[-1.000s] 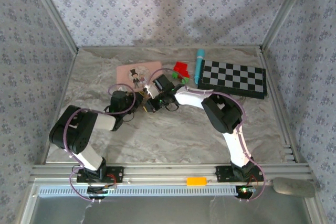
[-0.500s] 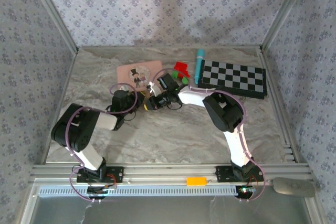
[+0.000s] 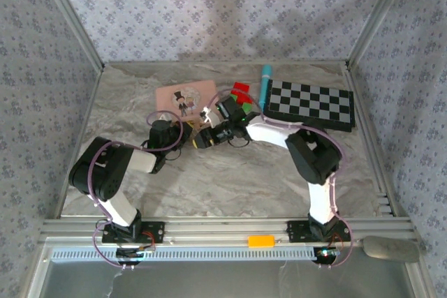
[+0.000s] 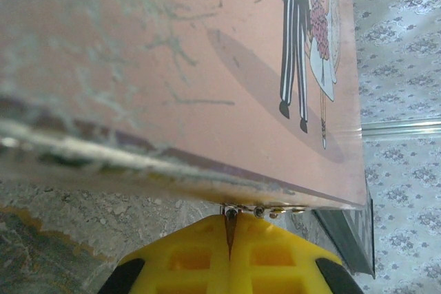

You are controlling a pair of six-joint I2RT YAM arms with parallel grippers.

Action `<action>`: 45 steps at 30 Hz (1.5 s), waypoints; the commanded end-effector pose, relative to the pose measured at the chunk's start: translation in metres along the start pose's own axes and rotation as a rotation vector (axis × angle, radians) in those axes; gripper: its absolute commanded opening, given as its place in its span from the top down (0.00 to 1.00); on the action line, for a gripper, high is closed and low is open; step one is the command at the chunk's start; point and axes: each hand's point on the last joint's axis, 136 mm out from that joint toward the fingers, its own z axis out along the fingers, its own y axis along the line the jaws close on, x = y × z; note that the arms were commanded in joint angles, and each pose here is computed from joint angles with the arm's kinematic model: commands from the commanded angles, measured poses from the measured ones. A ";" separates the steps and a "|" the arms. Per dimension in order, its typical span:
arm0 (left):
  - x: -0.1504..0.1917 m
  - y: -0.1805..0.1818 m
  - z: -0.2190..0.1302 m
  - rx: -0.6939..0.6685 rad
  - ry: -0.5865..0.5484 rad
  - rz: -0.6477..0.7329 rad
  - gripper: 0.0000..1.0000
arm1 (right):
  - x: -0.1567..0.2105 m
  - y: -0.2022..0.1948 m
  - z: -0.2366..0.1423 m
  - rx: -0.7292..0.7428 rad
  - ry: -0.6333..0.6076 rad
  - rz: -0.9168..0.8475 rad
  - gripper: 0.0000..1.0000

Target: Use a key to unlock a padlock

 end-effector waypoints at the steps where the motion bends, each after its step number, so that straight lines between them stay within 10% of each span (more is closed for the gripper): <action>1: 0.004 0.018 0.003 -0.067 0.000 -0.001 1.00 | -0.021 -0.019 -0.036 0.131 -0.102 0.088 0.42; 17: -0.002 0.023 0.001 -0.099 -0.043 -0.001 1.00 | -0.100 -0.109 -0.037 0.401 -0.383 0.247 0.40; 45: -0.034 0.058 -0.023 -0.247 -0.380 -0.124 1.00 | -0.058 -0.152 -0.016 0.551 -0.471 0.451 0.62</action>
